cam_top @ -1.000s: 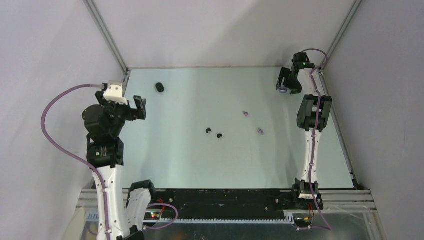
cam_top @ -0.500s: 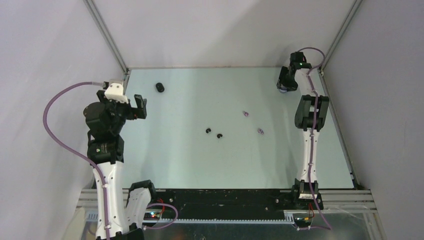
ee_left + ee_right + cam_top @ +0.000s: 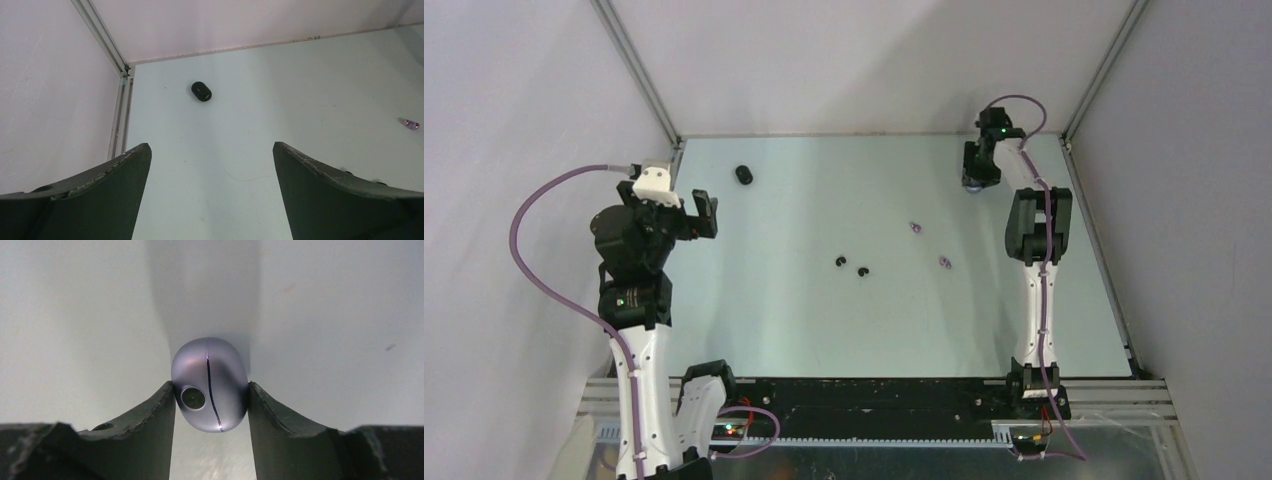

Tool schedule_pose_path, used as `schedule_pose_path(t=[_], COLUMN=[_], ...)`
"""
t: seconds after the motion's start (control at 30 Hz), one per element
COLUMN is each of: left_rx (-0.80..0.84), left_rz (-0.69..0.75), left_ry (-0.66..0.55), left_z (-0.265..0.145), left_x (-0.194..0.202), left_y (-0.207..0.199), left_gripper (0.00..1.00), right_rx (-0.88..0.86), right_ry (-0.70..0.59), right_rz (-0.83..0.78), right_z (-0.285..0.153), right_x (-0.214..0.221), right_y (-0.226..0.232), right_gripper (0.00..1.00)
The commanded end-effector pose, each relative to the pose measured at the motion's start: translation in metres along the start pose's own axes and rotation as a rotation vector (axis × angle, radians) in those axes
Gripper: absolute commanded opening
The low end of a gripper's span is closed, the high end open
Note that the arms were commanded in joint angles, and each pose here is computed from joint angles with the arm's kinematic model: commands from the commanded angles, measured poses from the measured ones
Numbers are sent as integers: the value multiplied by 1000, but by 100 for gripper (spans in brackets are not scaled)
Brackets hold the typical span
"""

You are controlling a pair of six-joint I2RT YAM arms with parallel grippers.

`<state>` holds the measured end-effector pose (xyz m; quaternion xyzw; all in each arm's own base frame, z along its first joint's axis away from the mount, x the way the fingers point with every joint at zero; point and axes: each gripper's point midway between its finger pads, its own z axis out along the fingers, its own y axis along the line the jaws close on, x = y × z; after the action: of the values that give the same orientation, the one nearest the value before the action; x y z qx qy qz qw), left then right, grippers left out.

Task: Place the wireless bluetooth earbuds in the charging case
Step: Pick up the charging case at the center of the board, then place the charging case at the center of the board.

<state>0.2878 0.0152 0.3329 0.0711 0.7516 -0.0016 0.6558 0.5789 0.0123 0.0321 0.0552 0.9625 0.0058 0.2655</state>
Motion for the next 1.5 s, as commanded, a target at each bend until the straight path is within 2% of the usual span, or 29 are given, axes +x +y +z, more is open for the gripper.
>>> schedule_pose_path(t=[0.0,0.03,0.07,0.1,0.13,0.17,0.27,0.47,0.7,0.83,0.9,0.97,1.1,1.23,1.3,1.37,1.47], left_rx=[9,10,12,14,21,26,65,116,203,233,240,241,202,175,180,179,167], left_rz=[11,11,11,11,11,12,13,-16,-93,-132,-168,-149,-117,-109,-107,-109,-112], left_ry=[-55,-59,-63,-67,-75,-81,-106,-118,-43,43,45,-13,-24,-49,-54,-50,-38], left_z=[-8,-9,-9,-10,-12,-12,-16,-14,23,48,49,47,40,31,29,30,32], left_x=[-17,-18,-19,-20,-21,-23,-26,-28,-19,-4,8,6,12,1,0,1,5], left_y=[-2,-3,-3,-4,-6,-7,-15,-24,-34,-44,-51,-54,-51,-47,-48,-48,-45], left_gripper=[99,99,99,99,99,99,99,99,99,99,99,99,99,99,99,99,99], right_rx=[-86,-101,-125,-128,-184,-199,-304,-441,-490,-439,-436,-453,-454,-475,-509,-547,-585], right_ry=[-84,-43,-79,-45,-66,-29,-33,-9,61,72,110,167,212,233,253,282,307], right_rz=[-171,-217,-260,-282,-317,-335,-433,-585,-666,-667,-659,-661,-682,-732,-754,-768,-771], right_z=[-91,-90,-114,-115,-136,-138,-177,-202,-178,-153,-143,-135,-126,-129,-135,-141,-149], right_x=[-9,13,13,31,36,56,86,144,194,199,208,221,235,245,252,259,261], right_y=[63,76,92,95,115,119,156,203,231,231,231,232,236,244,248,249,246], right_gripper=[33,33,33,33,33,34,34,34,31,32,32,32,33,42,53,60,65])
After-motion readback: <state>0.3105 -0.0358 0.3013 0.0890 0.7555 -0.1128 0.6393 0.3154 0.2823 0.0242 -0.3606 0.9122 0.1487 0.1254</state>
